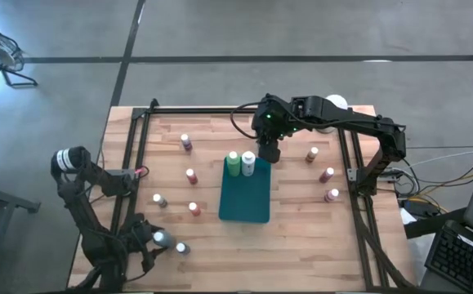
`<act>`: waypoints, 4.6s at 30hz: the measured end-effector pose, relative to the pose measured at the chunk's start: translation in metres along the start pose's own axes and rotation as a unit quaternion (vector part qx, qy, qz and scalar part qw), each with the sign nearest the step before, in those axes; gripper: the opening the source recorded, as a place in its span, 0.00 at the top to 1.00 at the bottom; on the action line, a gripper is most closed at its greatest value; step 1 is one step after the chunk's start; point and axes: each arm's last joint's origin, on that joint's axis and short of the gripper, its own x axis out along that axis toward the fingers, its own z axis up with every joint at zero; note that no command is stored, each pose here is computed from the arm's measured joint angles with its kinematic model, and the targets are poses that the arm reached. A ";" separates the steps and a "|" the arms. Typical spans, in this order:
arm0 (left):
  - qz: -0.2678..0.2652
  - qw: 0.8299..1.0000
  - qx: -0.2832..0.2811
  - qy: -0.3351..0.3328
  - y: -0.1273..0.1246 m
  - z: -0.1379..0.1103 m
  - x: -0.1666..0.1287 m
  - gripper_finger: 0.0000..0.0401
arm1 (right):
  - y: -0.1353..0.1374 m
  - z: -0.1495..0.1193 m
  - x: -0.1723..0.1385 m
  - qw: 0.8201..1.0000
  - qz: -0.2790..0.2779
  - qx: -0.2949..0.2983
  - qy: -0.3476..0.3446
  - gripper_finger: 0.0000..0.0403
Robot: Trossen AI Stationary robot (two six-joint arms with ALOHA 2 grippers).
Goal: Pick & Place Paint Supplies
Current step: Put the large blue paint bottle into the blue bin
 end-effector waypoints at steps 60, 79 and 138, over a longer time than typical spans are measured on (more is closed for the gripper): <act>-0.067 0.996 0.031 0.047 0.006 0.079 -0.033 0.59 | 0.187 0.087 0.102 0.907 0.302 -0.235 -0.174 0.55; -0.008 0.983 0.090 0.159 0.021 0.130 -0.017 0.60 | 0.208 0.093 0.121 0.923 0.228 -0.209 -0.230 0.51; -0.051 0.970 0.166 0.173 0.032 0.191 0.015 0.60 | 0.208 0.090 0.125 0.935 0.160 -0.225 -0.222 0.65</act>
